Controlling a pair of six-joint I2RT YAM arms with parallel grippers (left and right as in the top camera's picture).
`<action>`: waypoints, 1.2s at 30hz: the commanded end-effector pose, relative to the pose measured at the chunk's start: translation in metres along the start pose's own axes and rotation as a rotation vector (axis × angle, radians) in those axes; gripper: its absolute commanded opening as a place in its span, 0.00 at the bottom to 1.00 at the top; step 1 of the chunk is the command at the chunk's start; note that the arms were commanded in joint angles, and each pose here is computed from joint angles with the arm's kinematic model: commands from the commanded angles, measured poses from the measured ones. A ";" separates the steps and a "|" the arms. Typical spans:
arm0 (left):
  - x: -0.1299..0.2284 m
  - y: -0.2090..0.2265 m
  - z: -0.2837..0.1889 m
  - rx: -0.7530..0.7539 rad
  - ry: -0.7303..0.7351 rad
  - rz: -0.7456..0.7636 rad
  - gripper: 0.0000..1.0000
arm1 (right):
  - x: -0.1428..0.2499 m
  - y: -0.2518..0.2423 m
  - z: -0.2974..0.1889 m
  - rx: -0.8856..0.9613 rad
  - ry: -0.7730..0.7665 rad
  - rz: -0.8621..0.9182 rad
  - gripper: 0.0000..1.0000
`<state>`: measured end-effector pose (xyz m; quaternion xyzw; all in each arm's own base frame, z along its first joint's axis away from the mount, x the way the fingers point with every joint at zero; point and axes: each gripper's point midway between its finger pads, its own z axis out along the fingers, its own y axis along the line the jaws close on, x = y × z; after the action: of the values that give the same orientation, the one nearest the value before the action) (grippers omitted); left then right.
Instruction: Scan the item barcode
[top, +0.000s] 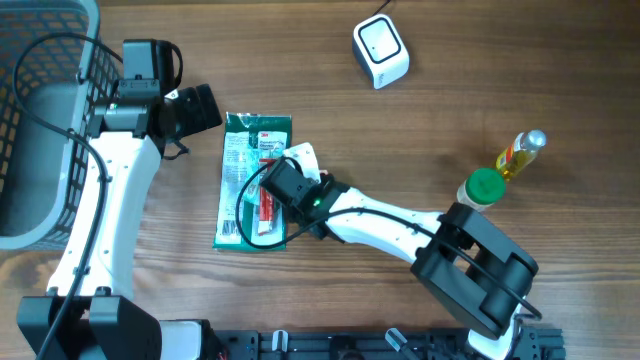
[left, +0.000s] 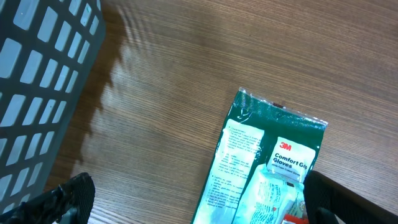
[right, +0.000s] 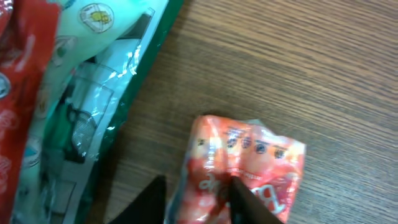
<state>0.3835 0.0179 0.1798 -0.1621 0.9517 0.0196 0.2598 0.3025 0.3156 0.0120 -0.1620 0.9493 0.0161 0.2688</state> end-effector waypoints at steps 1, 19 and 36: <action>-0.003 0.002 0.000 -0.006 -0.007 -0.014 1.00 | 0.009 -0.001 0.009 0.017 0.033 -0.018 0.15; -0.003 0.002 0.000 -0.006 -0.007 -0.014 1.00 | -0.051 -0.044 -0.096 -0.599 0.151 0.361 0.04; -0.003 0.002 0.000 -0.006 -0.007 -0.014 1.00 | -0.011 -0.069 -0.059 -0.891 -0.127 0.710 0.04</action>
<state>0.3836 0.0179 0.1798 -0.1621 0.9517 0.0196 0.2600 0.3080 0.2597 0.0984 -0.0004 0.8166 0.5307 0.2269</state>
